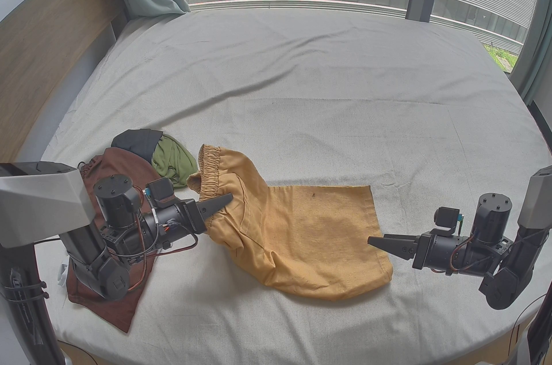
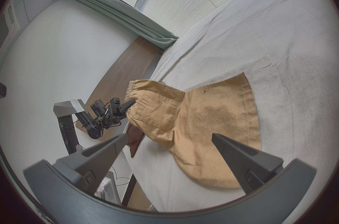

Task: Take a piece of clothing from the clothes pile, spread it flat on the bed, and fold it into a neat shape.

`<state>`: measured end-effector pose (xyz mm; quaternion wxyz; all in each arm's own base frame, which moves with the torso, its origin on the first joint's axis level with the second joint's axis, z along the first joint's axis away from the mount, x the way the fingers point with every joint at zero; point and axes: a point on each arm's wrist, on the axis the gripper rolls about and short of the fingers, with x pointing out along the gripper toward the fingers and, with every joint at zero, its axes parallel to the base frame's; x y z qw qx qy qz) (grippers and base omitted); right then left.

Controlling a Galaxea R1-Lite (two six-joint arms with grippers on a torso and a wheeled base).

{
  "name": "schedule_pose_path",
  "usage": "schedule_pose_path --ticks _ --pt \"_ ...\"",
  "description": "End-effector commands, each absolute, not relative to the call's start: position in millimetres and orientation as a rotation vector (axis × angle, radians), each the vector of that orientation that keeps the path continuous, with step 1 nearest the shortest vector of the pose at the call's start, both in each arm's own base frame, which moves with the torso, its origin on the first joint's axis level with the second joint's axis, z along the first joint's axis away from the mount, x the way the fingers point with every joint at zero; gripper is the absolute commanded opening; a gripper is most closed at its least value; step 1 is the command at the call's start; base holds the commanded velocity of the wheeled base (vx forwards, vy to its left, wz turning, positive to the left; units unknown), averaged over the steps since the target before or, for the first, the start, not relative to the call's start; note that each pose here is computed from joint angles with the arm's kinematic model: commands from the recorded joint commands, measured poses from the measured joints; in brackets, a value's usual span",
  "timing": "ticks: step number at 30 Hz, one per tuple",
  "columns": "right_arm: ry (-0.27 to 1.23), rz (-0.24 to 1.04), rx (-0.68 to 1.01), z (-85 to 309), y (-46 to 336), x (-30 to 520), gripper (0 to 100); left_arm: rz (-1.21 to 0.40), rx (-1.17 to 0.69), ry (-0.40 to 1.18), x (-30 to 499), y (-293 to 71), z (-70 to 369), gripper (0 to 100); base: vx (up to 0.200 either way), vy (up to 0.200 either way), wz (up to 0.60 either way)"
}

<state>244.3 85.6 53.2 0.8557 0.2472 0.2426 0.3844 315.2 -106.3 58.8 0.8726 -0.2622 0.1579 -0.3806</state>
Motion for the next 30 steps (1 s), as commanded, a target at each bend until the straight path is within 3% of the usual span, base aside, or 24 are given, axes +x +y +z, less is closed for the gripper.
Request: schedule_pose_path --ticks 1,30 --pt "0.509 0.809 0.520 53.3 85.7 244.2 100 -0.803 -0.550 0.331 316.8 -111.6 57.6 0 0.000 0.000 0.00" --pt "0.494 0.801 0.520 54.8 83.3 247.5 100 -0.900 -0.612 0.358 323.1 -169.0 49.4 0 0.000 0.000 0.00"
